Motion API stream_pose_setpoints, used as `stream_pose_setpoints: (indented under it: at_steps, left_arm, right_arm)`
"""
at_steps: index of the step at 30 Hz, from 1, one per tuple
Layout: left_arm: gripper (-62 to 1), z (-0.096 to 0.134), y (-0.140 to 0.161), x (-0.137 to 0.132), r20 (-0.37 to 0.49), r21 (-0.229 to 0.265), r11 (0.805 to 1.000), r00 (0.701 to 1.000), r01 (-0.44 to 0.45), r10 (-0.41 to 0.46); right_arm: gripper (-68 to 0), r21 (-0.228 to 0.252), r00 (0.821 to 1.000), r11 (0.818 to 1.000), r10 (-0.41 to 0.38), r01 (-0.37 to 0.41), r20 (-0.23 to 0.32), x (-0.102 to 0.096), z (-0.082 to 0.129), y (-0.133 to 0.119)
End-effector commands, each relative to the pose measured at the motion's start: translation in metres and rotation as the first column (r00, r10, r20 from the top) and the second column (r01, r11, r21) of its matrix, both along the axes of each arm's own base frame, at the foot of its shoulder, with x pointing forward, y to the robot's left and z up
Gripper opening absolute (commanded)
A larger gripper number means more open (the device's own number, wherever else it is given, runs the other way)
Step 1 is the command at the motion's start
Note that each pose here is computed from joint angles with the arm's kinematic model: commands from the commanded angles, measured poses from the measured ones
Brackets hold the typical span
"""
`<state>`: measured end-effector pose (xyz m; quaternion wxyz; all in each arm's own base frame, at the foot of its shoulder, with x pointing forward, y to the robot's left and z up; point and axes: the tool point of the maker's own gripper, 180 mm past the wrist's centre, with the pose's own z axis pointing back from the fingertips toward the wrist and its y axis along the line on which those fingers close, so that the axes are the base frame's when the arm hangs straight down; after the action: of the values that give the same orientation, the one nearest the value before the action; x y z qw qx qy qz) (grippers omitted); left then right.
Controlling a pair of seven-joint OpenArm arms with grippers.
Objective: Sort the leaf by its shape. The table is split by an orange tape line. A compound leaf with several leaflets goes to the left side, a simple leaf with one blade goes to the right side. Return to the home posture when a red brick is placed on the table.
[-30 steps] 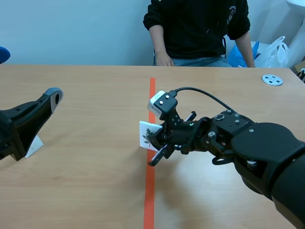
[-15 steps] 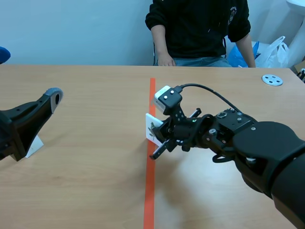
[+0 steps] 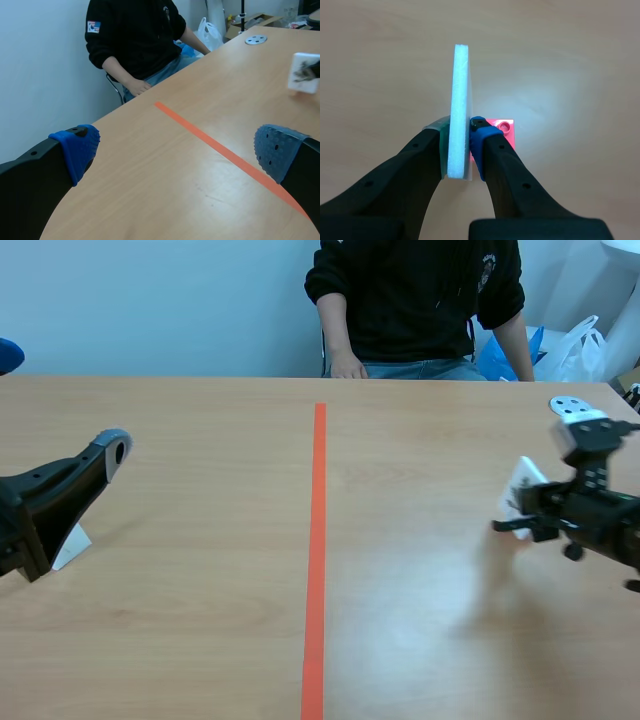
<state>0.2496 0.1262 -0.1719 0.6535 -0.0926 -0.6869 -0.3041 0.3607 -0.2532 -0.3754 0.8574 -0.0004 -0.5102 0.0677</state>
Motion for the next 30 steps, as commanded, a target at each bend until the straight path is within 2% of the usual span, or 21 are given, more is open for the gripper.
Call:
stream_pose_setpoints:
  at_steps: [1, 4, 6, 11, 14, 16, 18, 25, 30]
  left_arm:
    - [1.4, 0.008, -0.001, 0.0, 0.025, -0.015, 1.0, 1.0, 0.003, -0.002]
    - [1.4, 0.008, -0.001, 0.0, 0.025, -0.015, 1.0, 1.0, 0.003, -0.002]
    - [1.4, 0.008, -0.001, 0.0, 0.025, -0.015, 1.0, 1.0, 0.003, -0.002]
    - [1.4, 0.008, -0.001, 0.0, 0.025, -0.015, 1.0, 1.0, 0.003, -0.002]
    - [1.4, 0.008, -0.001, 0.0, 0.025, -0.015, 1.0, 1.0, 0.003, -0.002]
    - [1.4, 0.008, -0.001, 0.0, 0.025, -0.015, 1.0, 1.0, 0.003, -0.002]
    - [1.4, 0.008, -0.001, 0.0, 0.025, -0.015, 1.0, 1.0, 0.003, -0.002]
    - [1.4, 0.008, -0.001, 0.0, 0.025, -0.008, 1.0, 1.0, 0.008, -0.008]
    - [1.4, 0.009, -0.001, 0.0, 0.027, 0.008, 1.0, 0.999, 0.017, -0.017]
  right_arm:
    - [-66.9, -0.028, 0.997, 0.998, -0.059, 0.06, 0.046, 0.0, 0.018, -0.032]
    - [-66.9, -0.035, 0.982, 0.983, -0.178, 0.18, 0.058, -0.023, 0.025, -0.084]
    - [-66.9, -0.037, 0.968, 0.97, -0.238, 0.241, 0.074, -0.036, 0.032, -0.111]
    - [-66.9, -0.039, 0.942, 0.945, -0.321, 0.326, 0.096, -0.056, 0.042, -0.146]
    - [-66.9, -0.011, 0.929, 0.935, -0.352, 0.355, 0.115, -0.06, 0.046, -0.153]
    - [-66.9, -0.002, 0.927, 0.933, -0.357, 0.36, 0.117, -0.06, 0.045, -0.152]
    - [-66.9, 0.011, 0.925, 0.932, -0.36, 0.361, 0.123, -0.06, 0.044, -0.149]
    - [-66.5, 0.102, 0.917, 0.921, -0.385, 0.375, 0.108, -0.06, 0.03, -0.13]
    - [-56.6, 0.115, 0.917, 0.92, -0.386, 0.374, 0.105, -0.06, 0.028, -0.127]
